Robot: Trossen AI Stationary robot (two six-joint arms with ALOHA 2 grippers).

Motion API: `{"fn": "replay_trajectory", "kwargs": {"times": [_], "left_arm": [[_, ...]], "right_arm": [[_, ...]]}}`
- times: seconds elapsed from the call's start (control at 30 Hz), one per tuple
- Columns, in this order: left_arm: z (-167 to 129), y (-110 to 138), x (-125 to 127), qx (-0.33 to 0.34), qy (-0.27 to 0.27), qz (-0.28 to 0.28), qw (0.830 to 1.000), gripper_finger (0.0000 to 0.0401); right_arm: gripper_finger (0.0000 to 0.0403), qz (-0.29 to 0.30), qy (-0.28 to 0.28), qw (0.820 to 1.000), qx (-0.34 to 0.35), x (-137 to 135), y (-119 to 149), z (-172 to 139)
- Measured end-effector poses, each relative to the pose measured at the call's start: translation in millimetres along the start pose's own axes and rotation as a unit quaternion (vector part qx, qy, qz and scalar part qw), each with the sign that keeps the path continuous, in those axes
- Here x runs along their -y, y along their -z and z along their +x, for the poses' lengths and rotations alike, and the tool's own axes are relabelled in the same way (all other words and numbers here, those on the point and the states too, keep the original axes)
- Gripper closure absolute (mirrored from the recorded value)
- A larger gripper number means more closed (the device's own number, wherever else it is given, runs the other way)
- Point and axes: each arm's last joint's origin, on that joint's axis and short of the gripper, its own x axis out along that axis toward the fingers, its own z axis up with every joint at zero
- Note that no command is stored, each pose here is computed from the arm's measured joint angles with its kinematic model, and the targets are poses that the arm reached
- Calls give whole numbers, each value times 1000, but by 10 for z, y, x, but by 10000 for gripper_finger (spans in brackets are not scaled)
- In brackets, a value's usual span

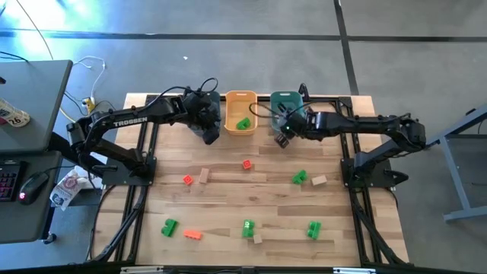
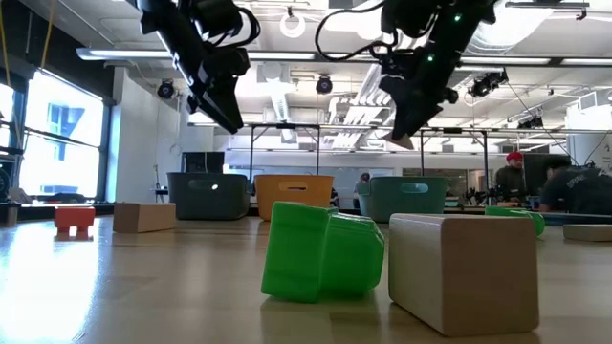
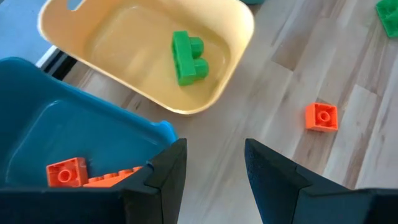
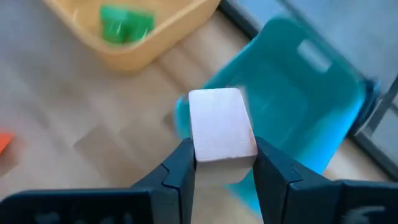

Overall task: Sort & place blocks by color
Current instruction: Put the brown block into the green bin

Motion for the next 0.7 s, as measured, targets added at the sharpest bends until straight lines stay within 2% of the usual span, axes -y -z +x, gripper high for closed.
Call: {"fn": "replay_trajectory", "kwargs": {"times": [0.3,0.7], "left_arm": [[-1,28,172,-8,18,26,999,254],[-27,224,364,-96,28,26,995,254]], "right_arm": [[303,5,34,999,6,266,-111,187],[303,-7,18,997,-73,287,-39,679]]}}
